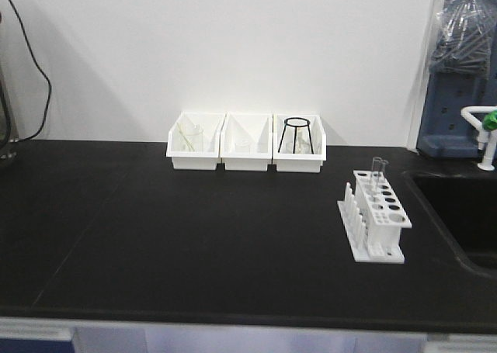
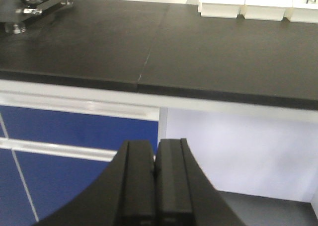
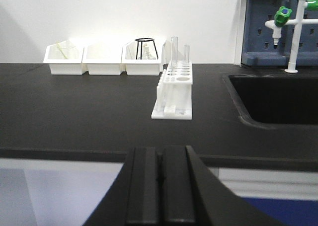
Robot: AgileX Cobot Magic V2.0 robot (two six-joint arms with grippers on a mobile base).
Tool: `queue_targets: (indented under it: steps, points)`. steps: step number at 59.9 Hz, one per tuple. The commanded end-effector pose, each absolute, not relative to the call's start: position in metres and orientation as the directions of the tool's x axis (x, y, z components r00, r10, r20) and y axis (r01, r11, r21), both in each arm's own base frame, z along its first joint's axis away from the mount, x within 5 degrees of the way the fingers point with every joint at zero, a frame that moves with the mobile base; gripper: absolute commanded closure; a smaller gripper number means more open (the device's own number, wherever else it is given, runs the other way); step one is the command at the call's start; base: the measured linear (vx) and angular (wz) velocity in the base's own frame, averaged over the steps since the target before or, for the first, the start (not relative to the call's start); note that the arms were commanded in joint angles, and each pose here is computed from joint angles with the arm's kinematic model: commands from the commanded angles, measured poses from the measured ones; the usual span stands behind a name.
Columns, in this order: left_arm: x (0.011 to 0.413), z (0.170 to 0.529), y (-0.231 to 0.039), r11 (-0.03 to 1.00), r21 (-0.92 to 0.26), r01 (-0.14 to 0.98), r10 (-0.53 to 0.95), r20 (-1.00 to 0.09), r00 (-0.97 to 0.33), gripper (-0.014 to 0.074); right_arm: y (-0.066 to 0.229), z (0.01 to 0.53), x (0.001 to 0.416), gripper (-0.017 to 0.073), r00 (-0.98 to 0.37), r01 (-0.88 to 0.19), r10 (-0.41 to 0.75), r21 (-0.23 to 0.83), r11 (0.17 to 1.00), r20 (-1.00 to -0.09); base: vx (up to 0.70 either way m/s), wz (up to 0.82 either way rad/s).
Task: Flip and reinsert test tube from rack
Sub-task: 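Drive the base toward the white test tube rack on the counter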
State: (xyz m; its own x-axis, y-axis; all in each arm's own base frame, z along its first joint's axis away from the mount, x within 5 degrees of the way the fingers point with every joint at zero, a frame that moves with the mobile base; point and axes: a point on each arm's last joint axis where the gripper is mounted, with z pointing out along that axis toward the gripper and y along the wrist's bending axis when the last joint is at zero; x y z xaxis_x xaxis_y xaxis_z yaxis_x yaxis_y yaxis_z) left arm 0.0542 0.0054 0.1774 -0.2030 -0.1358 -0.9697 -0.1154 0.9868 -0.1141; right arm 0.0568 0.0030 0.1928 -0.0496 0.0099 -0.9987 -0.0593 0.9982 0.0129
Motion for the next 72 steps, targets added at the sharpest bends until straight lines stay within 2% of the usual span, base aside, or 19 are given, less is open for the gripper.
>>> queue_targets:
  steps: [1, 39, 72]
  points:
    - [0.0549, 0.1856, 0.0047, 0.988, -0.121, -0.093, -0.130, -0.985, -0.109, 0.0600, 0.0036, 0.2001, 0.0560, 0.0568, 0.037, -0.067, 0.008, 0.005, 0.998, -0.999, 0.44, -0.01]
    - [0.0549, 0.1856, 0.0047, 0.988, -0.121, -0.093, -0.130, -0.985, -0.109, 0.0600, 0.0036, 0.2001, 0.0560, 0.0568, 0.037, -0.067, 0.008, 0.005, 0.998, -0.999, 0.39, -0.06]
    - [0.0549, 0.1856, 0.0047, 0.988, -0.121, -0.093, -0.130, -0.985, -0.109, 0.0600, 0.0036, 0.2001, 0.0560, 0.0568, 0.037, -0.067, 0.008, 0.005, 0.998, -0.999, 0.25, -0.02]
